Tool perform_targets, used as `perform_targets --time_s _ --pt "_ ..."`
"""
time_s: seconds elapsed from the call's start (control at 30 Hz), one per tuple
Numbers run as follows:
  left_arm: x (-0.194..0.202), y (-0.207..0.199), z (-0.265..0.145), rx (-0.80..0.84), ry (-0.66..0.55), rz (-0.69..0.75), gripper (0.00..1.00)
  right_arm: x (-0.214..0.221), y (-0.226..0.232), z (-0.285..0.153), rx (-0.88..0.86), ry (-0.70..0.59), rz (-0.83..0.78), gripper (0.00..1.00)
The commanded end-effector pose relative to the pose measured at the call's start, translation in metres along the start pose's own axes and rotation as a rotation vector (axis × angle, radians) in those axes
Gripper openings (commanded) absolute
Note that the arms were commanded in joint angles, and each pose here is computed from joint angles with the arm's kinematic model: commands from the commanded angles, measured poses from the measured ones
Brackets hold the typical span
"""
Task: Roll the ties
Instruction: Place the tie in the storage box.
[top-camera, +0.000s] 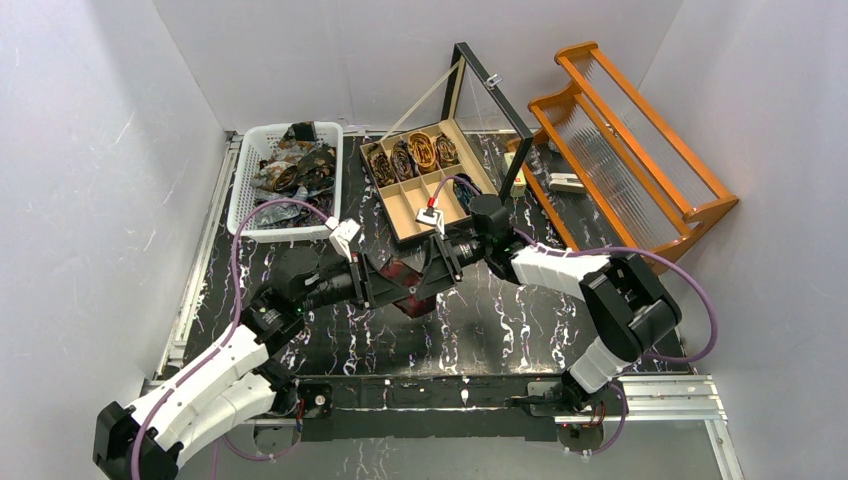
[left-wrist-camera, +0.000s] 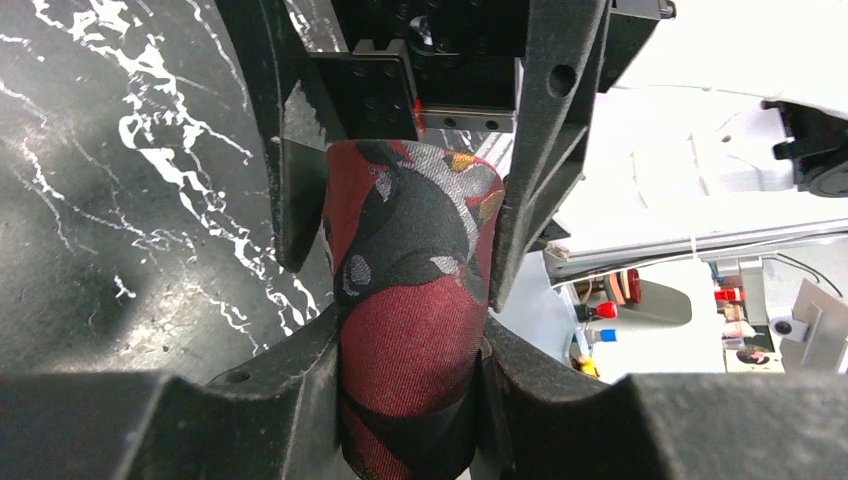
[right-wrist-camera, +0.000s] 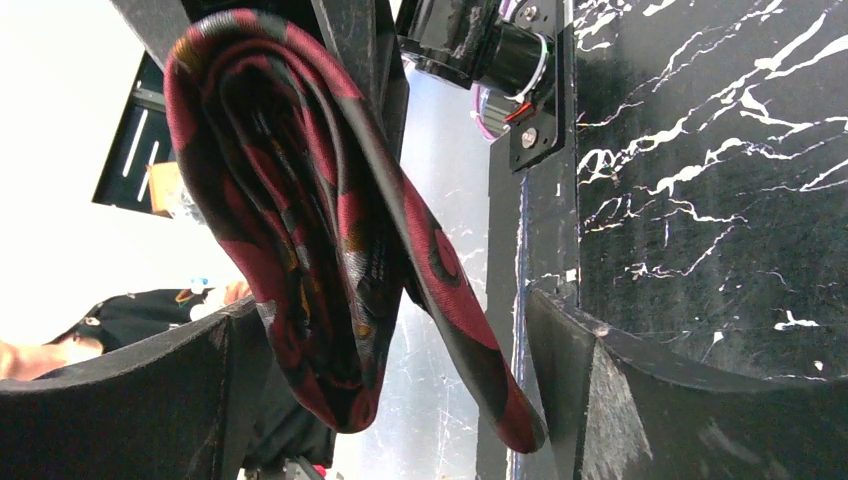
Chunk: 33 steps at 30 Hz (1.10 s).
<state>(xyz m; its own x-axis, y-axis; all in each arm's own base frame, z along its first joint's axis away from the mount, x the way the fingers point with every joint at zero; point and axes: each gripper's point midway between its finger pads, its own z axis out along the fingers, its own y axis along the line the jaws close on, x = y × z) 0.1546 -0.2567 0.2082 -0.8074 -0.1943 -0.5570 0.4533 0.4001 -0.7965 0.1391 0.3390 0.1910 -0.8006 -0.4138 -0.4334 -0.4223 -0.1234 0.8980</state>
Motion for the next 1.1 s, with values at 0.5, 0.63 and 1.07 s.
perform_targets --time_s 0.5,0.63,1.07 --pt "-0.026 -0.019 -0.002 0.024 -0.069 0.081 0.0 0.007 0.043 0.009 -0.131 0.078 -0.081 0.82" --pt "-0.026 -0.019 -0.002 0.028 -0.072 0.088 0.0 0.006 0.04 0.011 -0.125 0.073 -0.061 0.72" --pt "-0.03 -0.019 -0.005 0.027 -0.114 0.102 0.0 0.006 0.037 0.015 -0.124 0.071 -0.036 0.37"
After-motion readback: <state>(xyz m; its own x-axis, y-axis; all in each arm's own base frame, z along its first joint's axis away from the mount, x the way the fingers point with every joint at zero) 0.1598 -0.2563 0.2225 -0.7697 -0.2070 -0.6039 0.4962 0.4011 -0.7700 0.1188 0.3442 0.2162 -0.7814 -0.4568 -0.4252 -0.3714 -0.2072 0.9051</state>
